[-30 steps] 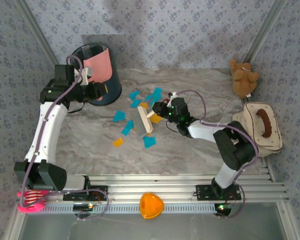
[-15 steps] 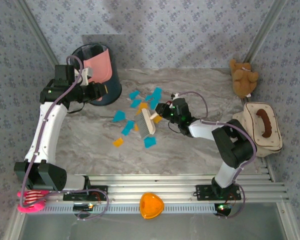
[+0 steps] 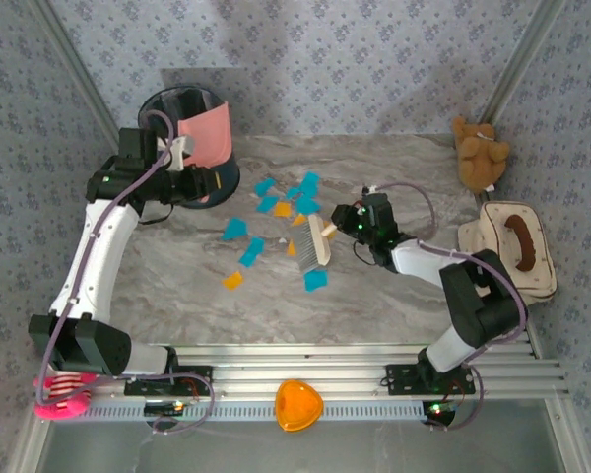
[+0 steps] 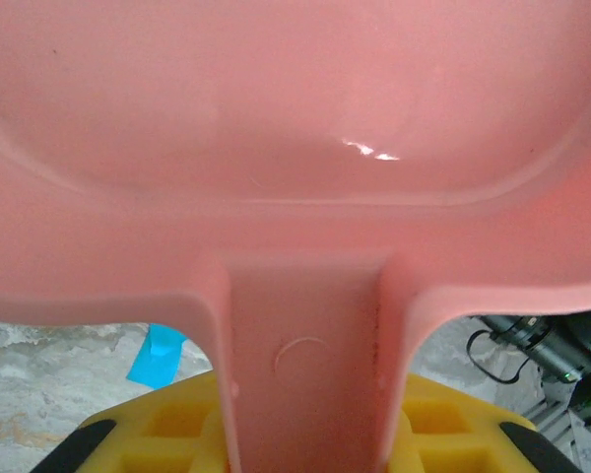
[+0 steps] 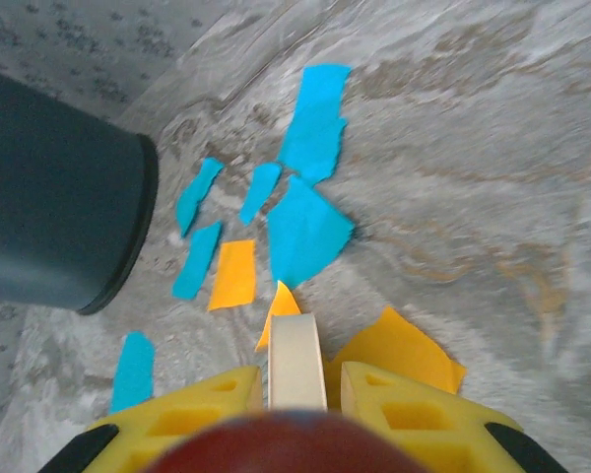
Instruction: Sweep away the paper scraps from the table
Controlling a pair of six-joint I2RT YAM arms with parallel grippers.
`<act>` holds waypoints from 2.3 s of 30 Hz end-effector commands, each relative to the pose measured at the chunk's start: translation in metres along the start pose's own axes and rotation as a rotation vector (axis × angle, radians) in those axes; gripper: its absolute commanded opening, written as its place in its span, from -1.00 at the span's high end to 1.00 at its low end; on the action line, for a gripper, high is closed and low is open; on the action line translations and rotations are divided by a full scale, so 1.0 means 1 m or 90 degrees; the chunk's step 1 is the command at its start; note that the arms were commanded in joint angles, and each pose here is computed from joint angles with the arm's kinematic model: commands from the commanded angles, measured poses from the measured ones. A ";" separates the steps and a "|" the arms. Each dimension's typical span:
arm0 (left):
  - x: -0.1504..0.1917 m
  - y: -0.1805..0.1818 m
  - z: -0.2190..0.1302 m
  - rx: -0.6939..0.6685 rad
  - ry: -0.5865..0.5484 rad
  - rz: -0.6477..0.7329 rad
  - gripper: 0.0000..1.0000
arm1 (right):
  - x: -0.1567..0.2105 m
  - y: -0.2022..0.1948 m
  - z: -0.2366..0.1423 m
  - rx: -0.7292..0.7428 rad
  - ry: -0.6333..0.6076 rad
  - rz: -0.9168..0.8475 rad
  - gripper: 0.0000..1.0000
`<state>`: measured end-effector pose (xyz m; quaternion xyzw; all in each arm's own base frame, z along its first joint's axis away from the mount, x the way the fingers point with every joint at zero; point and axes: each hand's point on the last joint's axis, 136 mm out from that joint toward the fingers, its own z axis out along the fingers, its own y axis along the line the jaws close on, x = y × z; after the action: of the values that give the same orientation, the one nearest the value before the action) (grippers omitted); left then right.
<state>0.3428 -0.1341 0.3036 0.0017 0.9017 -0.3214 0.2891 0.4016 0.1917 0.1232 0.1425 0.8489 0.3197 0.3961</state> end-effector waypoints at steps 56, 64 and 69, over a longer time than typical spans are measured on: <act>0.228 0.004 0.103 -0.136 0.630 0.546 1.00 | -0.070 -0.056 -0.185 0.326 -0.117 -0.305 1.00; 0.251 0.006 0.107 -0.136 0.695 0.596 1.00 | -0.055 -0.055 -0.175 0.323 -0.103 -0.316 1.00; 0.258 0.009 0.114 -0.161 0.712 0.632 1.00 | -0.047 -0.055 -0.166 0.309 -0.093 -0.305 1.00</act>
<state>0.1900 -0.2422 0.0902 0.5180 0.8497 -0.0197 -0.0963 0.3024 0.0550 0.1941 0.0380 0.8844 -0.0074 0.4652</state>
